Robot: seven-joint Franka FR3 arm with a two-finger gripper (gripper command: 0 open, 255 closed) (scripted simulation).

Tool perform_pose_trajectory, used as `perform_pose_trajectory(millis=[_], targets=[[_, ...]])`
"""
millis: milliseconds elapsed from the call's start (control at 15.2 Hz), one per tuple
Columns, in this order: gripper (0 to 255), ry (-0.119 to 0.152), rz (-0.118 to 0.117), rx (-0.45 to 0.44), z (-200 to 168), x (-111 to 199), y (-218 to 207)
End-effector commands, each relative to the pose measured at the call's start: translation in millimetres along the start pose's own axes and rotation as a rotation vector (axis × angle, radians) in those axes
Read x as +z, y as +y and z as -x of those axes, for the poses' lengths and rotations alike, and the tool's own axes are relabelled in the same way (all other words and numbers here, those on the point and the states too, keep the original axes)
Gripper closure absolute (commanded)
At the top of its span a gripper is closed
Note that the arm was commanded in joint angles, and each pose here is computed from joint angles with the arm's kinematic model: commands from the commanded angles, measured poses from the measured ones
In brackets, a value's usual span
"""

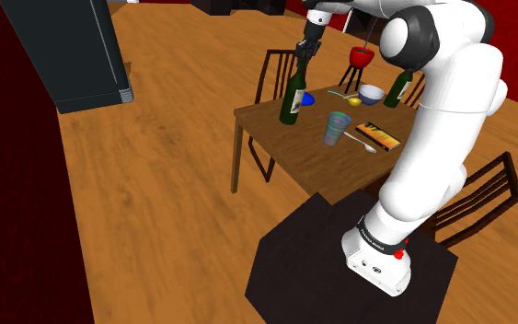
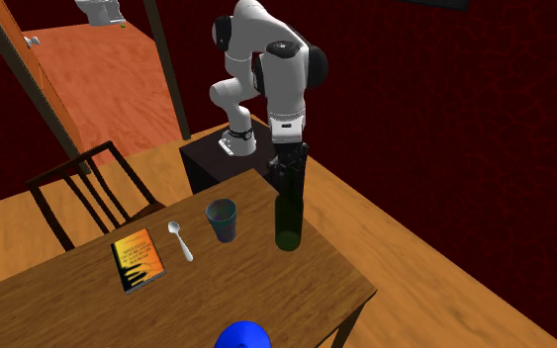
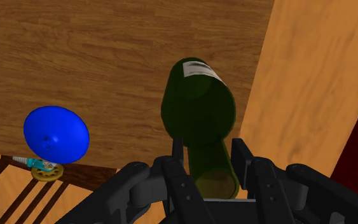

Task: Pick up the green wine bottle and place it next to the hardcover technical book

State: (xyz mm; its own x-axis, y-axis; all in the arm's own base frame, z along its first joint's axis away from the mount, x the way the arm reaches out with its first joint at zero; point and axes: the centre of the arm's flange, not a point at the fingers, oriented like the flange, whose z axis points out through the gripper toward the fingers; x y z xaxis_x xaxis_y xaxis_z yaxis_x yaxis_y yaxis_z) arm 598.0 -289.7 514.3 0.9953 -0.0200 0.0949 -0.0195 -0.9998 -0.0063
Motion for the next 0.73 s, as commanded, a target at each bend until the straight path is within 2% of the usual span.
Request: perform_pose_trajectory(millis=[0, 264, 660], targets=[[255, 0.0, 0.0, 0.0, -2, -11, 0], [255, 0.0, 0.0, 0.0, -3, -30, 0], [255, 0.0, 0.0, 0.0, 66, -37, 38]])
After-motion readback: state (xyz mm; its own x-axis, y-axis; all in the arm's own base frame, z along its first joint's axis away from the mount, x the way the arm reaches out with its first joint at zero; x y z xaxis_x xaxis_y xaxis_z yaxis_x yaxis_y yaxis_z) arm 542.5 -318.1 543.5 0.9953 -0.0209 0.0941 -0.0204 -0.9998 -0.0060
